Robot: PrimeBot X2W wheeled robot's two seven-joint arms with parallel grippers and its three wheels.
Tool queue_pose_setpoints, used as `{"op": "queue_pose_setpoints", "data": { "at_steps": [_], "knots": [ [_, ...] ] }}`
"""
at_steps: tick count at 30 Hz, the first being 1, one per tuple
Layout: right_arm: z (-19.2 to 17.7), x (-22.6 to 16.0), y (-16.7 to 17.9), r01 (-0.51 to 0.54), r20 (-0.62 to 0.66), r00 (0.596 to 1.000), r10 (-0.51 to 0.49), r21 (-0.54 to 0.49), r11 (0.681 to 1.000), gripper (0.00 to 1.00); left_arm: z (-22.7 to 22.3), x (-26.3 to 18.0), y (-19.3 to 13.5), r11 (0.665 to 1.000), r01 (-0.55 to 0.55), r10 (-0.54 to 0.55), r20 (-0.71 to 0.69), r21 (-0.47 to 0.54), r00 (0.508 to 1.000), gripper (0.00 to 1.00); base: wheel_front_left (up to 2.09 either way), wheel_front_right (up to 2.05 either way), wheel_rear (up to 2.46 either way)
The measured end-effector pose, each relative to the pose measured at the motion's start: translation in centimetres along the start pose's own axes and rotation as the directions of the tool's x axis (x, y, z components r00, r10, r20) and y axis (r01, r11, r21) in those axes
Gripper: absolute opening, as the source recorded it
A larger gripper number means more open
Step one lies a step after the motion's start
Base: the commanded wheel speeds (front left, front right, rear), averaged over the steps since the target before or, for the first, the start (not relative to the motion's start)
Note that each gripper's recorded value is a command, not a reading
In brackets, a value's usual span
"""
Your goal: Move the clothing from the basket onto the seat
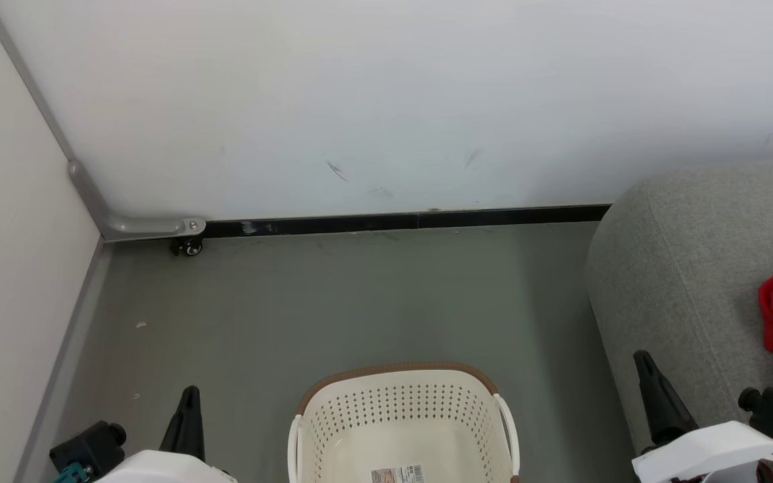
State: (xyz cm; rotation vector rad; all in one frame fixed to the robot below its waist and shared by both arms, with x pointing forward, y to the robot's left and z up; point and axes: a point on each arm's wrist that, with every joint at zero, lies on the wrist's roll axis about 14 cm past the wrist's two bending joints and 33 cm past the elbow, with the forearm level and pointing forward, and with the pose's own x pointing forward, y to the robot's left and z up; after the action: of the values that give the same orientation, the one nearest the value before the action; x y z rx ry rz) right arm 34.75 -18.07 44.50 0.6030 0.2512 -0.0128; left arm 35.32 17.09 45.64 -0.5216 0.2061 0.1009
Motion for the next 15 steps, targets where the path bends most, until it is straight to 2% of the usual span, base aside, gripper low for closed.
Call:
{"op": "queue_pose_setpoints", "data": {
  "at_steps": [15],
  "knots": [
    [1.2, 0.4, 0.1, -0.016, 0.038, 0.999, 0.008, 0.22, 0.975, 0.0, -0.1, 0.3, 0.3, 0.972, -0.001, -0.01, -0.043, -0.234, 0.999, 0.0, 0.0, 0.0, 0.0]
  ]
}}
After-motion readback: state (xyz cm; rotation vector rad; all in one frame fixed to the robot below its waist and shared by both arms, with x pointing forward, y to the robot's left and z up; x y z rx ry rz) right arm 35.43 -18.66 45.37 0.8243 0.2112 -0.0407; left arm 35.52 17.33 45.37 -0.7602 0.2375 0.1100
